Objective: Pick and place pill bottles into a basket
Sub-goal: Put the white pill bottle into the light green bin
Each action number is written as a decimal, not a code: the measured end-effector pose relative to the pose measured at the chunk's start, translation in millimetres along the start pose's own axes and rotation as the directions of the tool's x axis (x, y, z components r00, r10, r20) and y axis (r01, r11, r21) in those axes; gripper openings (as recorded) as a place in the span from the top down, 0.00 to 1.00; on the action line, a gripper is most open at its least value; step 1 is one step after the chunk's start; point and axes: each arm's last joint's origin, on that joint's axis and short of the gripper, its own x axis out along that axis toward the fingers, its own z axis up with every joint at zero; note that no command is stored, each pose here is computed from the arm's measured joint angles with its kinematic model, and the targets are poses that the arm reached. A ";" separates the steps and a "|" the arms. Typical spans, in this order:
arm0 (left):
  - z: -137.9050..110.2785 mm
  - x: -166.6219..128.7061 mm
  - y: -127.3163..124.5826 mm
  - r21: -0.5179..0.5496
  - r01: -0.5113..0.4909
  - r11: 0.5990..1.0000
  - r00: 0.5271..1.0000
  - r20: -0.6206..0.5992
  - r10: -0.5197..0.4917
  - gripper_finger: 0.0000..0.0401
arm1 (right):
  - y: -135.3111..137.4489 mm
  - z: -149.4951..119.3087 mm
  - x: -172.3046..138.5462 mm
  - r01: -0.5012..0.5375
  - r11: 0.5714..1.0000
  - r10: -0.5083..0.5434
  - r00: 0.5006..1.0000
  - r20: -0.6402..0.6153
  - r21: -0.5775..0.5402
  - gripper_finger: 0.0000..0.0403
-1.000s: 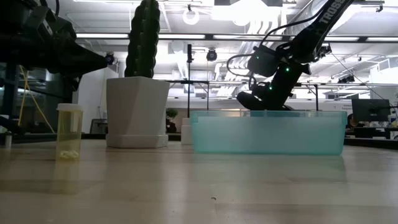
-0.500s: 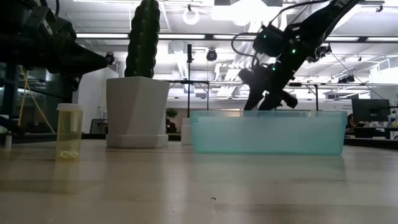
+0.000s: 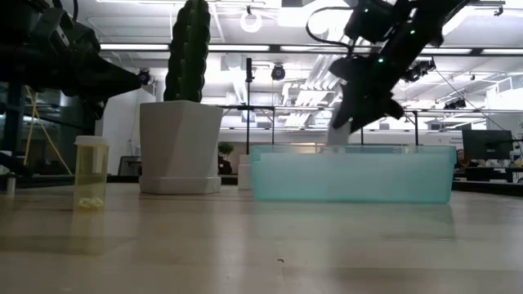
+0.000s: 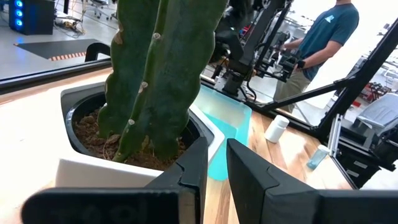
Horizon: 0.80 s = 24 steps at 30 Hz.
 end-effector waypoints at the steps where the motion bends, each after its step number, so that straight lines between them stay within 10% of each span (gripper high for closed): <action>1: 0.0 0.0 0.0 0.000 0.000 1.000 1.000 0.000 0.000 0.76 | 1.0 -3.7 -2.6 0.011 1.000 -0.011 1.000 -0.019 -0.012 0.61; 24: 0.0 0.0 0.0 0.001 0.000 1.000 1.000 0.000 0.000 0.76 | -0.3 -73.9 1.2 0.113 0.994 -0.113 0.987 -0.117 -0.009 0.63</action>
